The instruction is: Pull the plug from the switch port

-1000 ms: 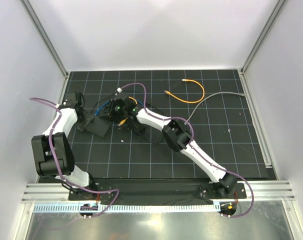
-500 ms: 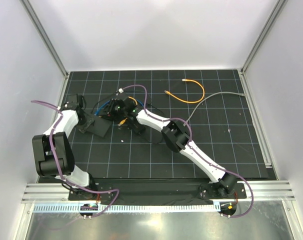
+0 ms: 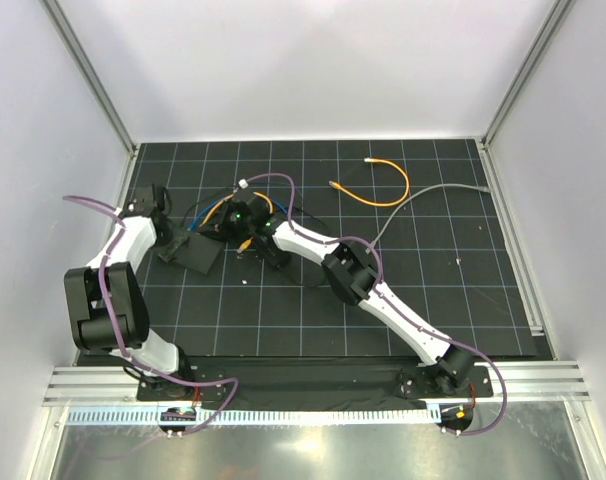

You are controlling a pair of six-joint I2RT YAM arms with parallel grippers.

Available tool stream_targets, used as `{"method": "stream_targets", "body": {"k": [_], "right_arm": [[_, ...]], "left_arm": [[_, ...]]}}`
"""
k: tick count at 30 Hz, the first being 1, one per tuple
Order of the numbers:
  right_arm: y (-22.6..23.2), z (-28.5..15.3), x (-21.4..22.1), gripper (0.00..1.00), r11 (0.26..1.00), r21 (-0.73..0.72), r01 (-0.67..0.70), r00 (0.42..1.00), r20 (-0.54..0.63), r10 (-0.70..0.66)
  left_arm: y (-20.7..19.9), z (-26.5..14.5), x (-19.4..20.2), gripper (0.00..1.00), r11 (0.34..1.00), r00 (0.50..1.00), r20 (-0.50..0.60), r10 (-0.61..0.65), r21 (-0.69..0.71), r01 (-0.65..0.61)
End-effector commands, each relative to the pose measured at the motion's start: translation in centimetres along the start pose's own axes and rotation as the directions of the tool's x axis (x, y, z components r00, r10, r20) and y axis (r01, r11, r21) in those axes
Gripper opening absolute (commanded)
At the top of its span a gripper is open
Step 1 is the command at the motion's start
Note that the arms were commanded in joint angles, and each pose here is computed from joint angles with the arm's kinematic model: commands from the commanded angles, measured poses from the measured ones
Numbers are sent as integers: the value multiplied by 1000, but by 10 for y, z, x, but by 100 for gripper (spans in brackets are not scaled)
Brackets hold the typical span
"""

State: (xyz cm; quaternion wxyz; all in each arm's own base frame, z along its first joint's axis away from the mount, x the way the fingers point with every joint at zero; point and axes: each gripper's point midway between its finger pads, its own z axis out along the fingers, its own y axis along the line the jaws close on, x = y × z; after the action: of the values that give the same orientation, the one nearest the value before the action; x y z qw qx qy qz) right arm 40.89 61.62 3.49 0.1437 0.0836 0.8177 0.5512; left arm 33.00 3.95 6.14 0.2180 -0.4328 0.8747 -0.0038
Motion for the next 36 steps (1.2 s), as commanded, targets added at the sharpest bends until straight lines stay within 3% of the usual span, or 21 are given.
{"method": "stream_targets", "body": {"k": [1, 5, 15, 26, 36], "right_arm": [[-12, 5, 3, 8, 1000, 11, 6, 1000, 10, -6], [-14, 5, -1, 1, 1000, -2, 0, 999, 34, 1], [-9, -3, -16, 1, 999, -42, -14, 996, 88, 18], [-11, -1, -29, 1, 987, -96, -128, 984, 109, 138], [-33, -4, -52, 1, 994, 78, -74, 968, 244, 53]], "left_arm": [[-34, -15, -26, 42, 994, 998, 55, 19, 102, -24], [-41, -2, -25, 42, 997, 1000, 6, 1, 81, -1], [-16, 21, -14, 31, 997, 999, -18, 47, -59, -48], [10, 42, 3, 31, 964, 981, -118, 151, -200, -173], [16, 45, 11, 31, 926, 963, -135, 232, -273, -261]]}}
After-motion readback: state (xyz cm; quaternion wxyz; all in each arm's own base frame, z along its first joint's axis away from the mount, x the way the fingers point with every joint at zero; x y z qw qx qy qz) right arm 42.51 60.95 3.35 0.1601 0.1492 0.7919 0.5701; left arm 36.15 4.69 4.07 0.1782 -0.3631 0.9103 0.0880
